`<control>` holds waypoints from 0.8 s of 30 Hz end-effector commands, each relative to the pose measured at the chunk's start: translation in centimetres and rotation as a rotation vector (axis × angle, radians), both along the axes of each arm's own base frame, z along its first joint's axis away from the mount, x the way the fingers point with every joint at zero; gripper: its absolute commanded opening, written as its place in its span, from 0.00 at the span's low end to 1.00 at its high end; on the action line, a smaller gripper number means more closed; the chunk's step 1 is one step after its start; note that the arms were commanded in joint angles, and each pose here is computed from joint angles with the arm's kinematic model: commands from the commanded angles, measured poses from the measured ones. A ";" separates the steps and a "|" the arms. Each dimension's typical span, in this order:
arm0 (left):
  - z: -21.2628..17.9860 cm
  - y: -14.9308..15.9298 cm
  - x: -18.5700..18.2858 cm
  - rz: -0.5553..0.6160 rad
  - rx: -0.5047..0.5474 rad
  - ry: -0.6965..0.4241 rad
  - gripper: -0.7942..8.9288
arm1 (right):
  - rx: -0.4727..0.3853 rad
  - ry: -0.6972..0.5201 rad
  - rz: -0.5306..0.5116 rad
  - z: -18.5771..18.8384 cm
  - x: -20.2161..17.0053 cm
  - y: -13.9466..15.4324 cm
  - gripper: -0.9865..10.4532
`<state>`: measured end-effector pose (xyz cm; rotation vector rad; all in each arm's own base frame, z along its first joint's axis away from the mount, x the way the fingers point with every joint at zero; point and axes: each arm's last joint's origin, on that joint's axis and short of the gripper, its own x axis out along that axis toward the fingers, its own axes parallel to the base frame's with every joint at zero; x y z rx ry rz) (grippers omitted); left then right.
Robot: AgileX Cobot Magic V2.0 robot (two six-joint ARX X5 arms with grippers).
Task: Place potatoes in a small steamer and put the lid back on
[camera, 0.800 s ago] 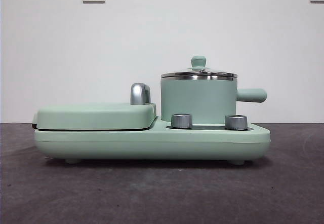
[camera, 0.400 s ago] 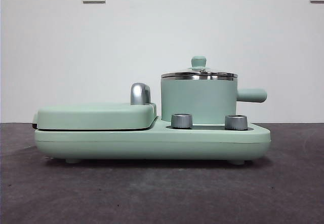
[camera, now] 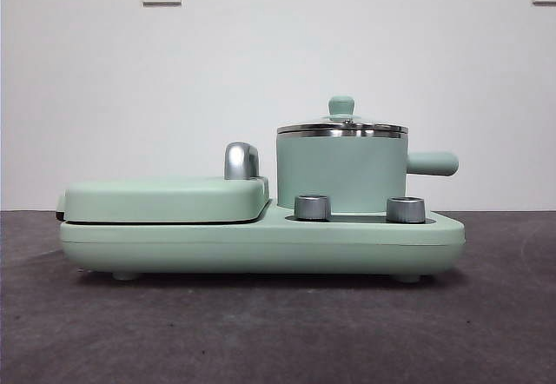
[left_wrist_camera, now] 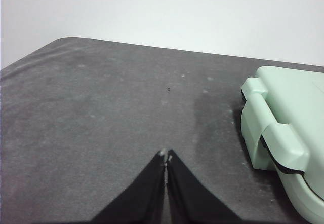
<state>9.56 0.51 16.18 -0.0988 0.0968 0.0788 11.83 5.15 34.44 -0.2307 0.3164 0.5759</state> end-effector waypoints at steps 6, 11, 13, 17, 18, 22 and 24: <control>-0.5 0.0 0.1 0.005 -0.008 0.005 0.09 | 0.116 -0.210 -0.231 -13.1 -1.6 -3.0 0.10; -0.5 0.0 0.1 0.005 -0.008 0.005 0.09 | 0.135 -0.209 -0.349 -17.7 -2.0 -3.9 0.10; -0.5 0.0 0.1 0.005 -0.008 0.005 0.09 | 0.131 -0.226 -0.392 -18.8 -2.1 -4.1 0.10; -0.5 0.0 0.1 0.004 -0.008 0.005 0.09 | 0.123 -0.211 -0.424 -19.0 -2.2 -4.2 0.10; -0.5 0.0 0.1 0.005 -0.008 0.004 0.09 | 0.125 -0.214 -0.423 -19.0 -2.2 -4.2 0.10; -0.5 0.0 0.1 0.005 -0.008 0.003 0.09 | 0.134 -0.247 -0.420 -18.6 -2.2 -4.2 0.10; -0.5 0.0 0.1 0.005 -0.008 0.003 0.09 | 0.134 -0.247 -0.420 -18.6 -2.2 -4.2 0.10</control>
